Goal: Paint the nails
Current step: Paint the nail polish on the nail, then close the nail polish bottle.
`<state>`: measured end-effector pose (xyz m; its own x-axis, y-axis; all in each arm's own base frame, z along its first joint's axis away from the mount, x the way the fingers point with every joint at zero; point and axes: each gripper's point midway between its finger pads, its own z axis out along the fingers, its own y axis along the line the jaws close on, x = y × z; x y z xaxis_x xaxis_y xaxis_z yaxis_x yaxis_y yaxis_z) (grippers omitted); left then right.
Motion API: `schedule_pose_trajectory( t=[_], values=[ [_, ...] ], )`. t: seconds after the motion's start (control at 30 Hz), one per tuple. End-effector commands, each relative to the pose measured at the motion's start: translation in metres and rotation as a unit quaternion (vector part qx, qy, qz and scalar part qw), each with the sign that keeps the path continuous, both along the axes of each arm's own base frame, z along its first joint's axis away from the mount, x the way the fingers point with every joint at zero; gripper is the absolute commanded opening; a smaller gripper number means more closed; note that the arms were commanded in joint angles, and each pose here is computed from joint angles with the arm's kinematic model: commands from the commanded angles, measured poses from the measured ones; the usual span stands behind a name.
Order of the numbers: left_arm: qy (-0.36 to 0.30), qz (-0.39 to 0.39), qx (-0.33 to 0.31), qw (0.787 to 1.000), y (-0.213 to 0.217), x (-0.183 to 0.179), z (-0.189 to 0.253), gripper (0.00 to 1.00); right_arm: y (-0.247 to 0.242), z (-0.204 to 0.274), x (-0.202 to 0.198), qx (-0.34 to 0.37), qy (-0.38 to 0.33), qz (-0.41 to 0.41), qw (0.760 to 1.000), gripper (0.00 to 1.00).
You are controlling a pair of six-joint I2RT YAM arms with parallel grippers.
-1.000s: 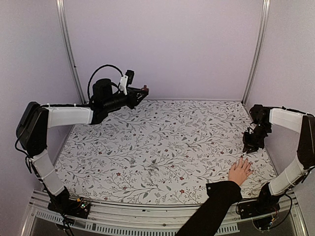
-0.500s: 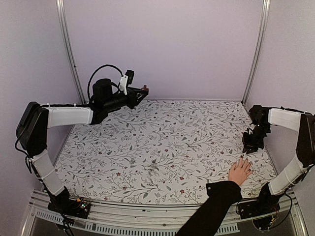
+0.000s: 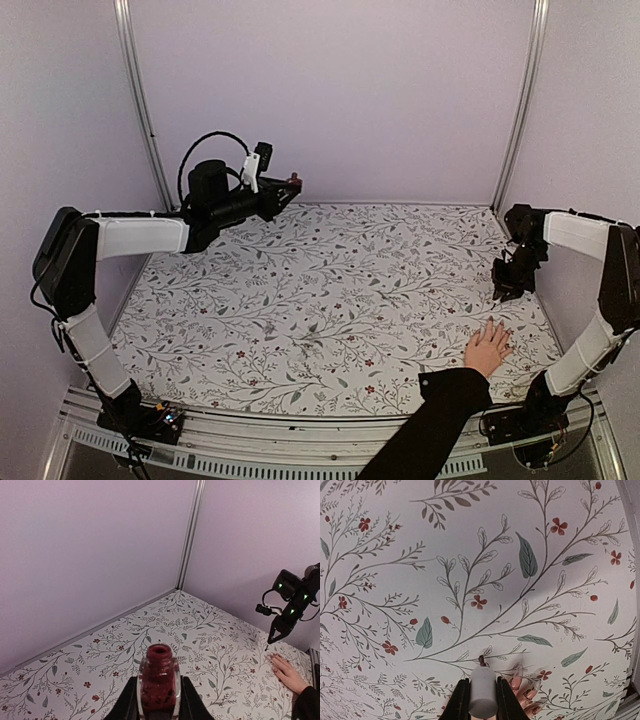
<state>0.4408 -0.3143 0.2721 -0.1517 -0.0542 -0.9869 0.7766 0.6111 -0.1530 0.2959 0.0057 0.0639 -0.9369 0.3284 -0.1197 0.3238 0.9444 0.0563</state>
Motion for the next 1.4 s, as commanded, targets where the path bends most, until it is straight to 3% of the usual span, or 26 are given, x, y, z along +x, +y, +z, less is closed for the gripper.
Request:
schedule_pose_trajectory(
  t=[0.0,0.37,0.73,0.93,1.1,1.37],
  values=[
    [-0.022,0.004,-0.006,1.000,0.003,-0.004,0.018,0.00,-0.009,0.017,0.021,-0.023,-0.027,0.001,0.999,0.00],
    [-0.037,-0.001,-0.006,0.999,0.004,-0.010,0.031,0.00,0.012,0.104,0.083,0.030,-0.151,0.031,0.988,0.00],
    [-0.065,-0.026,0.009,0.998,-0.007,-0.045,0.042,0.00,0.061,0.189,0.124,0.143,-0.271,0.115,0.945,0.00],
    [-0.084,-0.047,0.011,0.995,-0.018,-0.071,0.042,0.00,0.111,0.232,0.127,0.219,-0.338,0.186,0.896,0.00],
    [-0.120,-0.085,0.009,0.989,-0.033,-0.102,0.036,0.00,0.166,0.258,0.112,0.278,-0.376,0.276,0.840,0.00],
    [-0.183,-0.157,-0.002,0.971,-0.054,-0.165,0.018,0.00,0.239,0.272,0.064,0.283,-0.399,0.428,0.760,0.00]
  ],
)
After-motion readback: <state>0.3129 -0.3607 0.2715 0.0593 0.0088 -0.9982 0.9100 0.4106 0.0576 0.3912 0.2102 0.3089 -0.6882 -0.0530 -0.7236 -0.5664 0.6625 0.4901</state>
